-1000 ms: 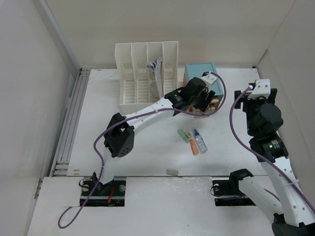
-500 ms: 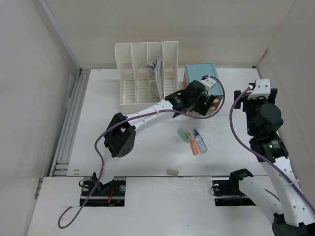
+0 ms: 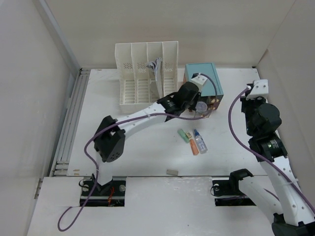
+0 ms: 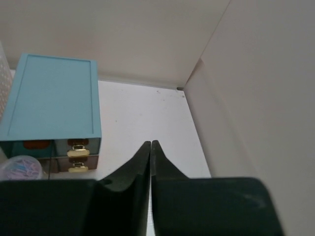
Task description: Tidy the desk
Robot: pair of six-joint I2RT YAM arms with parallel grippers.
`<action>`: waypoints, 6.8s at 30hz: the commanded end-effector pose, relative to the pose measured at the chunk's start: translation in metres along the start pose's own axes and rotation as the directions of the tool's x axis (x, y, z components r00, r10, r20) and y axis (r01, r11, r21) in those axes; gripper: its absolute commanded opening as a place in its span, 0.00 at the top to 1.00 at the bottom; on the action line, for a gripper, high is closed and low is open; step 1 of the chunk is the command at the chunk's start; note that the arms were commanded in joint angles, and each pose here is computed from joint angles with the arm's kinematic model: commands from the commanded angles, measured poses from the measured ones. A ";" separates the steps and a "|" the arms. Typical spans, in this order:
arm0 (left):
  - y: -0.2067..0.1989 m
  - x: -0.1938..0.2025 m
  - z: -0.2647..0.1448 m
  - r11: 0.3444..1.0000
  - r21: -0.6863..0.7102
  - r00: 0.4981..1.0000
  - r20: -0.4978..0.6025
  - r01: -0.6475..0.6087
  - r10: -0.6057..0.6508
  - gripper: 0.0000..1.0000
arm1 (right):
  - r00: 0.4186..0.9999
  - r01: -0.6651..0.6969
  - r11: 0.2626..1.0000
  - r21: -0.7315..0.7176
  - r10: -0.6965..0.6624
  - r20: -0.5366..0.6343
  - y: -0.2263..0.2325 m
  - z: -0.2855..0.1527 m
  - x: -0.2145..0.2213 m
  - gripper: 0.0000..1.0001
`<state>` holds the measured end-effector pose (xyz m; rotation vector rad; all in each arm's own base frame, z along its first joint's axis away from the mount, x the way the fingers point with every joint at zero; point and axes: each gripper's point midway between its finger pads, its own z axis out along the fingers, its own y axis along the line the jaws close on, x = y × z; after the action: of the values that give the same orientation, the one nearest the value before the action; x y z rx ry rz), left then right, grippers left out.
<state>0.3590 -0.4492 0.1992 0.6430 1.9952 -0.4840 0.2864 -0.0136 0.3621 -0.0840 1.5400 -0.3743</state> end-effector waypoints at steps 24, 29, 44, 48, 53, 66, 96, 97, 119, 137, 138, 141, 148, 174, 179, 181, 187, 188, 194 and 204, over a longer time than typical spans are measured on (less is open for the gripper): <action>0.027 0.076 -0.157 0.917 0.255 0.914 0.193 0.306 -0.358 0.28 | 0.885 0.037 -0.218 -0.975 -0.446 0.133 0.225 -0.050 0.135 1.00; 0.032 0.085 -0.158 0.921 0.248 0.918 0.186 0.301 -0.350 0.24 | 0.851 0.024 -0.104 -0.994 -0.519 0.075 0.224 -0.028 0.151 1.00; 0.032 0.092 -0.163 0.909 0.275 0.910 0.187 0.313 -0.370 0.09 | 0.810 0.181 0.398 -0.899 -0.580 -0.094 0.218 0.079 0.156 1.00; 0.031 0.097 -0.163 0.908 0.279 0.914 0.174 0.312 -0.367 0.08 | 0.818 0.203 0.458 -0.865 -0.565 -0.108 0.216 0.095 0.150 1.00; 0.031 0.097 -0.165 0.904 0.285 0.909 0.178 0.319 -0.377 0.08 | 0.825 0.215 0.494 -0.843 -0.554 -0.114 0.217 0.110 0.145 1.00; 0.011 0.096 -0.164 0.863 0.390 0.900 0.155 0.322 -0.407 0.07 | 0.877 0.190 0.616 -0.765 -0.456 -0.150 0.184 0.075 0.105 0.68; 0.007 0.114 -0.168 0.842 0.414 0.900 0.108 0.346 -0.423 0.08 | 0.811 -0.242 0.917 -0.316 0.013 -0.584 0.150 0.115 0.179 0.24; 0.007 0.114 -0.168 0.842 0.414 0.900 0.108 0.346 -0.423 0.08 | 0.811 -0.242 0.917 -0.316 0.012 -0.586 0.151 0.117 0.180 0.24; 0.007 0.112 -0.166 0.846 0.413 0.903 0.112 0.338 -0.415 0.08 | 0.819 -0.247 0.939 -0.241 0.069 -0.569 0.146 0.148 0.183 0.42; 0.006 0.120 -0.163 0.846 0.410 0.907 0.090 0.342 -0.411 0.08 | 0.821 -0.240 0.896 -0.374 -0.019 -0.571 0.135 0.062 0.172 0.73; 0.004 0.116 -0.165 0.842 0.421 0.907 0.093 0.337 -0.410 0.08 | 0.820 -0.236 0.889 -0.393 -0.035 -0.572 0.135 0.058 0.172 0.74; 0.003 0.111 -0.165 0.841 0.426 0.906 0.100 0.335 -0.412 0.08 | 0.819 -0.218 0.883 -0.415 -0.066 -0.570 0.134 0.045 0.173 0.75; -0.002 0.110 -0.157 0.840 0.426 0.910 0.085 0.335 -0.406 0.08 | 0.847 -0.192 0.867 -0.460 -0.091 -0.524 0.134 0.037 0.152 0.78; -0.006 0.126 -0.084 0.832 0.067 0.835 -0.070 0.551 -0.547 0.80 | 0.992 -0.011 0.788 -0.616 -0.067 -0.103 0.117 0.010 0.027 1.00; -0.006 0.143 -0.089 0.840 0.013 0.838 -0.082 0.542 -0.539 1.00 | 0.968 -0.046 0.424 -0.904 -0.206 -0.146 0.186 -0.019 0.071 0.70; -0.007 0.152 -0.095 0.863 0.028 0.861 -0.096 0.504 -0.500 1.00 | 0.942 -0.073 0.246 -0.966 -0.300 -0.148 0.209 -0.050 0.091 0.23; -0.037 0.192 -0.139 0.911 0.194 0.931 -0.121 0.364 -0.345 0.70 | 0.876 0.021 0.279 -0.960 -0.468 -0.117 0.213 -0.057 0.127 0.00; -0.039 0.198 -0.145 0.918 0.186 0.935 -0.128 0.350 -0.331 0.58 | 0.867 0.037 0.289 -0.957 -0.485 -0.113 0.212 -0.055 0.128 0.00; -0.057 0.215 -0.179 0.948 0.176 0.963 -0.105 0.264 -0.249 0.31 | 0.746 -0.001 0.380 -0.925 -0.616 -0.254 0.193 -0.049 0.154 0.28; -0.069 0.231 -0.197 0.960 0.186 0.976 -0.093 0.212 -0.197 0.27 | 0.608 -0.079 0.382 -0.921 -0.713 -0.348 0.205 -0.041 0.188 0.24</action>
<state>0.0904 -0.3418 0.0931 0.5926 2.1316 -0.8340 0.2820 0.1311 0.1206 -1.3278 2.3653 0.2048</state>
